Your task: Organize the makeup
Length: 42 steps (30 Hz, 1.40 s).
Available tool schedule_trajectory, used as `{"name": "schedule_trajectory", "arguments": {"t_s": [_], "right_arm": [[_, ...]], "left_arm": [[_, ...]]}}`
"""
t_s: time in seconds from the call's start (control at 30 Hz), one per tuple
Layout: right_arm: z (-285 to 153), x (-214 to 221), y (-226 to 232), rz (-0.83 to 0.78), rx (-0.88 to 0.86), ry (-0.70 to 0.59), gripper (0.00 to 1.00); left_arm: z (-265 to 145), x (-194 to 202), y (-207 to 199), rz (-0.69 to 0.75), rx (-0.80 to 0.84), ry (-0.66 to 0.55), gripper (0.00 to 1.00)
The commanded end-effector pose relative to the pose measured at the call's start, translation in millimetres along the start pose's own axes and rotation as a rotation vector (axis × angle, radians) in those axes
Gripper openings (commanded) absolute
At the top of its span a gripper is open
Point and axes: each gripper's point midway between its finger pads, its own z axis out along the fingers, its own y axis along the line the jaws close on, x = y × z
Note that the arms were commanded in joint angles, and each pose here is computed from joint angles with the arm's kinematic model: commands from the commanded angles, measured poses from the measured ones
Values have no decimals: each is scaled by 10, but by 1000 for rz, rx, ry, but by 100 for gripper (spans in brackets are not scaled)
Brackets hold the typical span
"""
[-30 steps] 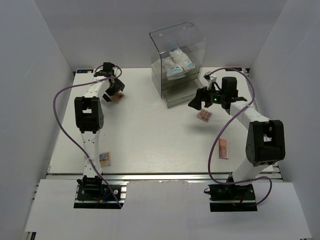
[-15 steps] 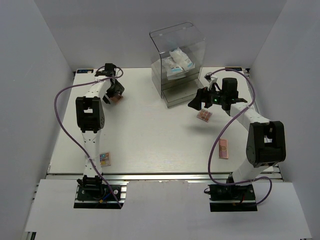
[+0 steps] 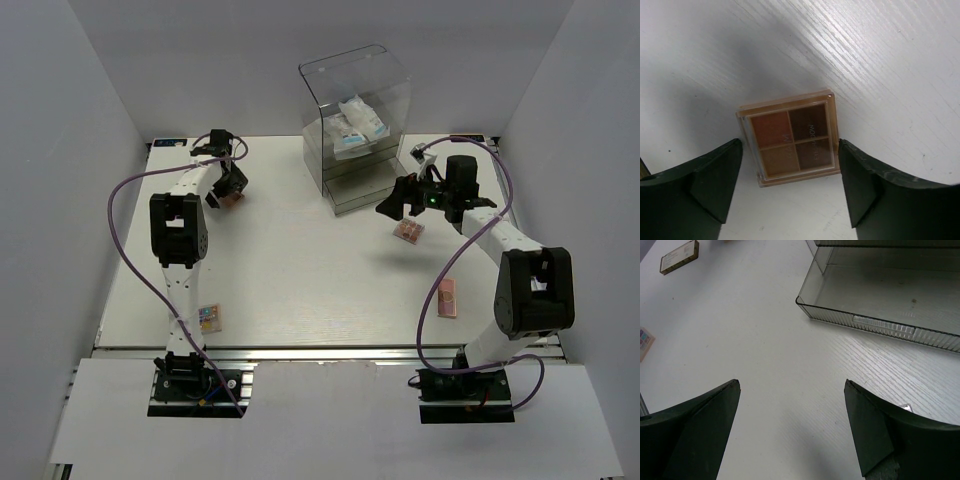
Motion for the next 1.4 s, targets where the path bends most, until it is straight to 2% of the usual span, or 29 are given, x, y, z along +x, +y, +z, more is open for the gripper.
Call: {"name": "schedule_trajectory", "arguments": {"t_s": [0.0,0.33,0.57,0.83,0.97,1.13,1.2,1.23,1.33,1.37], "right_arm": [[-82,-175,100,-50,-21,-52,89],[-79,-167,96,-49,-21,-51,89],[-76,-151,99,-24,-24,-48,90],[-86,-146,109,-22,-24,-49,89],[-91,-148,113,-20,-22,-50,89],[-95,-163,121,-20,-24,-52,89],[-96,-184,133,-24,-27,-55,89],[-104,-190,131,-25,-25,-55,89],[-118,-224,141,-44,-22,-59,89],[-145,-246,138,-53,-9,-65,89]], "left_arm": [[156,352,471,107,-169,111,89],[179,369,351,101,-114,122,98],[167,339,143,51,-49,113,98],[226,408,255,70,-103,131,96],[229,443,365,100,-143,133,91],[210,504,469,119,-162,134,74],[191,475,424,114,-131,116,63],[146,463,414,111,-117,111,54],[19,373,230,102,-20,87,34],[-16,397,85,111,52,83,31]]}}
